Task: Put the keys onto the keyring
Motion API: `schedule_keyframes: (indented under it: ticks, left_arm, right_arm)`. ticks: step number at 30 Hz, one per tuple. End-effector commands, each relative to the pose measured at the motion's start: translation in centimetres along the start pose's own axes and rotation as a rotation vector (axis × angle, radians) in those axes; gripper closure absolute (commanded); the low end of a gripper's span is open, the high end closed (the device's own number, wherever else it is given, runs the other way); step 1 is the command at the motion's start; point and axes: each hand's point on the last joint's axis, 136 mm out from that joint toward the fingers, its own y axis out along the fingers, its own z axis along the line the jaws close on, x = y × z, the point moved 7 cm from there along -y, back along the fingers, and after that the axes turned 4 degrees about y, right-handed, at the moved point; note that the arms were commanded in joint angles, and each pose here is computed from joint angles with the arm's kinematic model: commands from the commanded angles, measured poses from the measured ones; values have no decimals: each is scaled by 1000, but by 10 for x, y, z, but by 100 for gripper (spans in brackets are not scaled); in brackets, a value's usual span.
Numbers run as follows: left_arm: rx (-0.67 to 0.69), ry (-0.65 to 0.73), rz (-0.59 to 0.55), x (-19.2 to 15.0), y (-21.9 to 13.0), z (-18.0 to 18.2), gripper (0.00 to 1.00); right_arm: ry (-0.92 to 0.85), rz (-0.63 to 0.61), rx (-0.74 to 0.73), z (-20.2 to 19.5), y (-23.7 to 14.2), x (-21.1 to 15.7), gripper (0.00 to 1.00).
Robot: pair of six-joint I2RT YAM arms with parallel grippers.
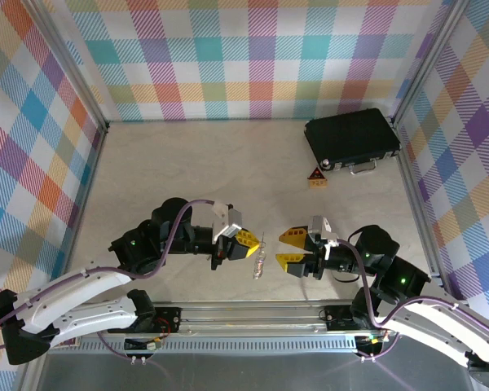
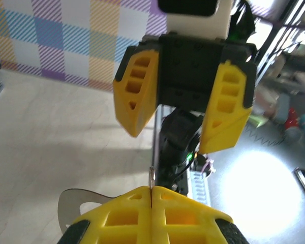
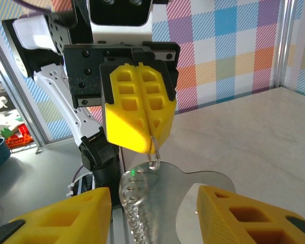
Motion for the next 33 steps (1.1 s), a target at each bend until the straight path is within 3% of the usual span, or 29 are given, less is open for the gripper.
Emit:
schedule_keyframes:
  ticks: [1,7,20,27,33]
  left_arm:
    - [47,75,129,-6,-1,0,100]
    - [65,114,228,-12,12,-1,100]
    - [64,191,300,-8,20,-7,100]
    - [75,221,316,-6,21,-9,100]
    - [71,228,322,-5,19,-10,100]
  right_arm:
    - [-63,52,-30,-1,0,1,54]
    - [-106,66,-51,-6,7,4,56]
    - [-84,118,43,-4,19,-11,55]
    - [-79,137,56,-5,24,-16,65]
    - [-77,150,52,-7,26,-20,66]
